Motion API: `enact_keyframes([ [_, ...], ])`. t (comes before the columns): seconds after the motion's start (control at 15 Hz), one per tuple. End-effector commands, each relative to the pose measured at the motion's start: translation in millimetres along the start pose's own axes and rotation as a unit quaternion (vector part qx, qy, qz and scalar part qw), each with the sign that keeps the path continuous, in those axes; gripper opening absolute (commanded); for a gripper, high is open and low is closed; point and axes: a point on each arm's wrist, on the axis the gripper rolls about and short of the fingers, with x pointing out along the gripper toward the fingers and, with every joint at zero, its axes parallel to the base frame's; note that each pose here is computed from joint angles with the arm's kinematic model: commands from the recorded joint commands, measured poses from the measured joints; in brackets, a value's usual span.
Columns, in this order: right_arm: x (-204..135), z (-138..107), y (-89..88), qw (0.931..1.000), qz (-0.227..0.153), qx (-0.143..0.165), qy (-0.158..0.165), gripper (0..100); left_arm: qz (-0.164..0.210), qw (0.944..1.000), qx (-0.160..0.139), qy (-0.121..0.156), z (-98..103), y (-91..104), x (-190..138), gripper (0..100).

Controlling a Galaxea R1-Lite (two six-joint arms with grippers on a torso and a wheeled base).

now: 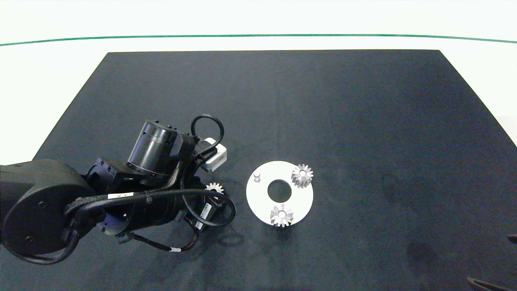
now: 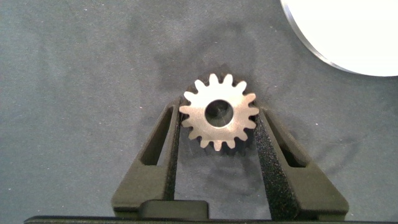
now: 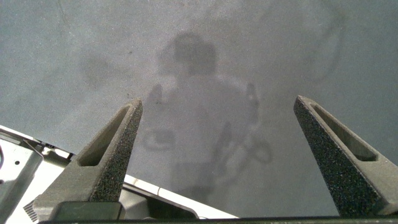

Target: Install three planetary gears onto the carrier pins

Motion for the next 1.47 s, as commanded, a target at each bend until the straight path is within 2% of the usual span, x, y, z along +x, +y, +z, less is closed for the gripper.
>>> enact_keyframes([
  [0.07,0.7,-1.0,0.3,1.0,0.0,-0.006,0.004,100,0.0,1.0,0.002,0.0,-0.1,-0.4,-0.3,35],
  [1.13,1.5,-2.7,0.9,0.9999,0.002,-0.008,0.006,100,-0.006,1.0,0.008,0.003,-2.4,-4.8,-1.1,2],
  [1.47,0.5,-3.0,1.0,0.9999,0.002,-0.009,0.004,100,-0.006,0.9999,0.008,0.001,-2.3,-5.0,-2.0,0],
])
